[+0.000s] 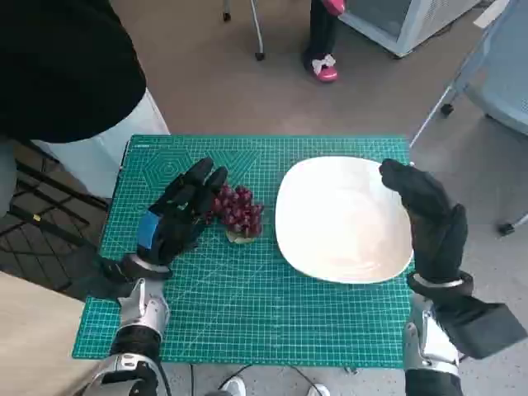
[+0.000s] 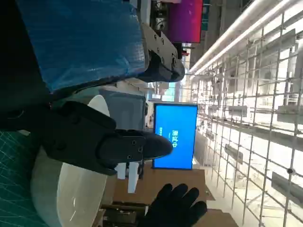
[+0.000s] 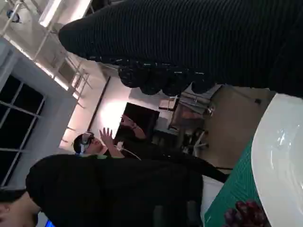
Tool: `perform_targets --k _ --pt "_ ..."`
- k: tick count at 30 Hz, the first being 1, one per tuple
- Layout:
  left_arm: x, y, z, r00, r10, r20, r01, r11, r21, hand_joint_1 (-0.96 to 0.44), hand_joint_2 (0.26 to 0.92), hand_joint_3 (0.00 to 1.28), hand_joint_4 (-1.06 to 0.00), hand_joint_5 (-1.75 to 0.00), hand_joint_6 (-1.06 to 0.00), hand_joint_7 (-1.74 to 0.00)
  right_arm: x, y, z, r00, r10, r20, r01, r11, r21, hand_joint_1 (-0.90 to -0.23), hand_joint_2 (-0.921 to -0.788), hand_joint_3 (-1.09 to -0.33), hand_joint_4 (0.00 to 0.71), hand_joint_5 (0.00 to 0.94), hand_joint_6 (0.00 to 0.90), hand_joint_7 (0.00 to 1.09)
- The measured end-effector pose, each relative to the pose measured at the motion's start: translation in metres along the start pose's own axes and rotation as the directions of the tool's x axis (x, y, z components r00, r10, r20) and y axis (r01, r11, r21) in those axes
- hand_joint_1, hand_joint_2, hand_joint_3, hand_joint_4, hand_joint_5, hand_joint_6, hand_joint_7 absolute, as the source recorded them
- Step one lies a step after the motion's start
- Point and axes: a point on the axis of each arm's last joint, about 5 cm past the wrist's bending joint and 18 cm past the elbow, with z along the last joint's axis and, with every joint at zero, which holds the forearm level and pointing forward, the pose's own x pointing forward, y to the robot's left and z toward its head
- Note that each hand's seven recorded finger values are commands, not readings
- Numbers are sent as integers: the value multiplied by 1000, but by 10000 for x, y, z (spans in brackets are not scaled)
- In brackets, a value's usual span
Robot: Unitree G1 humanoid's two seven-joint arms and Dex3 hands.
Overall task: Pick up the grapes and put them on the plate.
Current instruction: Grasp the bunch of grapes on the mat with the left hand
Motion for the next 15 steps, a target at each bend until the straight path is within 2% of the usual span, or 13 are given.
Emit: perform_targets --k 15 --pt "-4 -5 -10 1000 13 -3 -13 1000 -3 -601 921 320 -316 -8 -494 -9 22 -7 7 1000 10 8 -10 1000 2 -626 -921 -871 381 2 72 362"
